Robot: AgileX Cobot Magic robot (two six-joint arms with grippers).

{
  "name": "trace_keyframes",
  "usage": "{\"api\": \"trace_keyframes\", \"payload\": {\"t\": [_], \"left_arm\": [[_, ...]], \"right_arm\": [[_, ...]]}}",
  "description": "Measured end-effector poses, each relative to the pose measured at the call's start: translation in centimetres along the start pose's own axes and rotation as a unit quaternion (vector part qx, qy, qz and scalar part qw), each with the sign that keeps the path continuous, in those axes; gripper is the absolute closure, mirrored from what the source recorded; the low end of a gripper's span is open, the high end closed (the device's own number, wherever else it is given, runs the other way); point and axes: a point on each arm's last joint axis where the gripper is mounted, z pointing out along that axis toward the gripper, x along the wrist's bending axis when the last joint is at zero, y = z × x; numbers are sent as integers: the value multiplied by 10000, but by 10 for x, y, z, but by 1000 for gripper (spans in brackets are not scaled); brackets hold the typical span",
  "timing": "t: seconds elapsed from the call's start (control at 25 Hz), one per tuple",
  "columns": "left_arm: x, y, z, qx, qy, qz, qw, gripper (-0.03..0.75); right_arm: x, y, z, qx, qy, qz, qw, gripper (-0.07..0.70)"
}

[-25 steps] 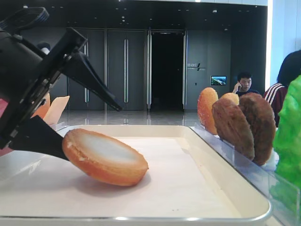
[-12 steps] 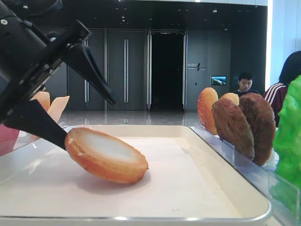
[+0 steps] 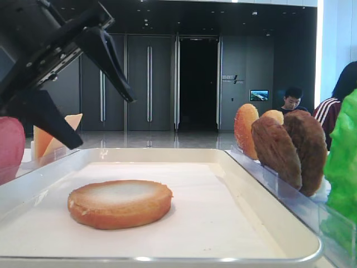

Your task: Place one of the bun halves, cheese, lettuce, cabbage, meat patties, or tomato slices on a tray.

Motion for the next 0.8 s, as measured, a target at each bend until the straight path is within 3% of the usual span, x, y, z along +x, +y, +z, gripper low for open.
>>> {"api": "trace_keyframes", "payload": {"t": [0.24, 0.4, 0.6, 0.8], "left_arm": [[-13, 12, -27, -91, 532, 459, 9975, 65], [-15, 17, -58, -222, 987, 614, 9930, 65], [1, 13, -105, -397, 1686, 571, 9832, 65], [26, -1, -146, -183, 2461, 396, 9682, 65]], "right_arm": [[0, 0, 0, 0, 0, 0, 10000, 98], [0, 0, 0, 0, 0, 0, 10000, 98], [0, 0, 0, 0, 0, 0, 10000, 98], [0, 0, 0, 0, 0, 0, 10000, 98]]}}
